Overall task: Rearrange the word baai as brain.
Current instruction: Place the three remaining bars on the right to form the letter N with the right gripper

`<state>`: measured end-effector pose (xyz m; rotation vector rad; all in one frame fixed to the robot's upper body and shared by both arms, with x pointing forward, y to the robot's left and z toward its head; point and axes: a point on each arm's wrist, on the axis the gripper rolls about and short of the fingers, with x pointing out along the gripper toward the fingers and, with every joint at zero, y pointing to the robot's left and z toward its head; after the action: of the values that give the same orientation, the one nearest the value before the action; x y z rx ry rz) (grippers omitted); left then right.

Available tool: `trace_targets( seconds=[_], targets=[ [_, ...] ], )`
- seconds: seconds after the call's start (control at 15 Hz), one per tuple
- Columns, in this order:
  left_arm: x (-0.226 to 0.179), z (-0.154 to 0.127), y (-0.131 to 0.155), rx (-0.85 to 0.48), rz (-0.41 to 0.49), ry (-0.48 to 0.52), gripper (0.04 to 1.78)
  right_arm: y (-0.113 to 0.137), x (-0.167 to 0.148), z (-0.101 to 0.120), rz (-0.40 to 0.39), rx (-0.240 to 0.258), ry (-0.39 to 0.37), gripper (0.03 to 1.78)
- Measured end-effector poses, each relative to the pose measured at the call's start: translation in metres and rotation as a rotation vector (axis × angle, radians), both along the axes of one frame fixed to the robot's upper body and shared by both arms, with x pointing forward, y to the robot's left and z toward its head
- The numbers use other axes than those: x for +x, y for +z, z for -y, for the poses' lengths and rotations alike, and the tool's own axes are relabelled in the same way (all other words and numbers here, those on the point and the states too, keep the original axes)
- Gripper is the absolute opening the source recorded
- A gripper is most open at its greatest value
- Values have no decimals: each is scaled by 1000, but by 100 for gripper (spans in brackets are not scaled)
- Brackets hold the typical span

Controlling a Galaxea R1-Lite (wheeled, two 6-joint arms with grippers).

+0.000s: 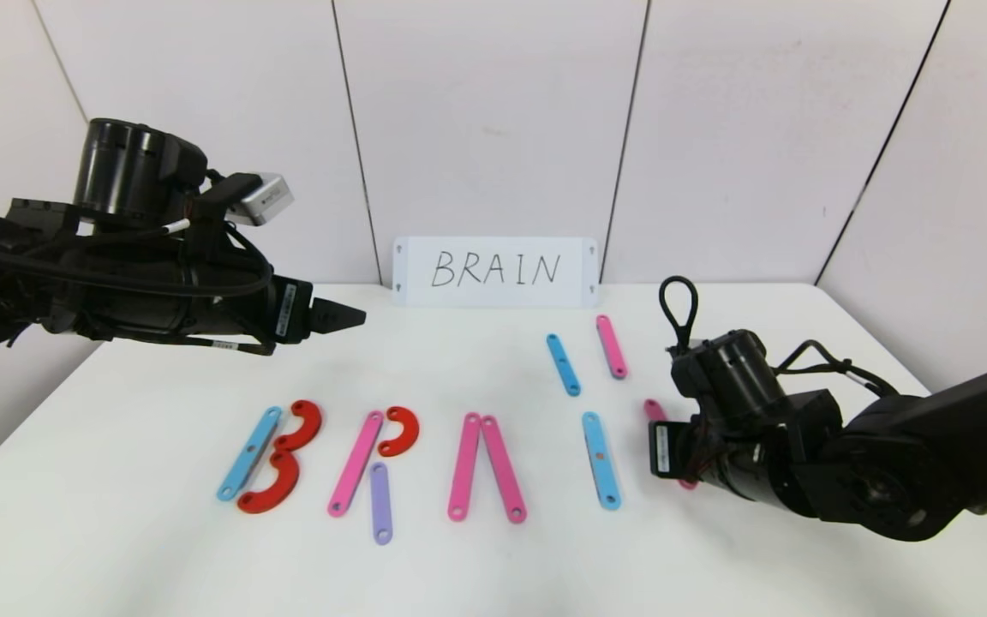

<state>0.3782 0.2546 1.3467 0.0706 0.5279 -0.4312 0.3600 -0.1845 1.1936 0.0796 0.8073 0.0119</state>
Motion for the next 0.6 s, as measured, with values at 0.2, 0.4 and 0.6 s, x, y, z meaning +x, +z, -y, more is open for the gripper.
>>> trace_targets(
  seconds=[0.2, 0.4, 0.6],
  targets=[
    [0, 0, 0, 0, 1, -1, 174, -2, -1, -1, -4, 0, 5, 27],
    [0, 0, 0, 0, 1, -1, 174, -3, -2, 0, -10, 3, -3, 33],
    [0, 1, 0, 0, 0, -2, 174, -5, -3, 1, -16, 2, -6, 60]
  ],
)
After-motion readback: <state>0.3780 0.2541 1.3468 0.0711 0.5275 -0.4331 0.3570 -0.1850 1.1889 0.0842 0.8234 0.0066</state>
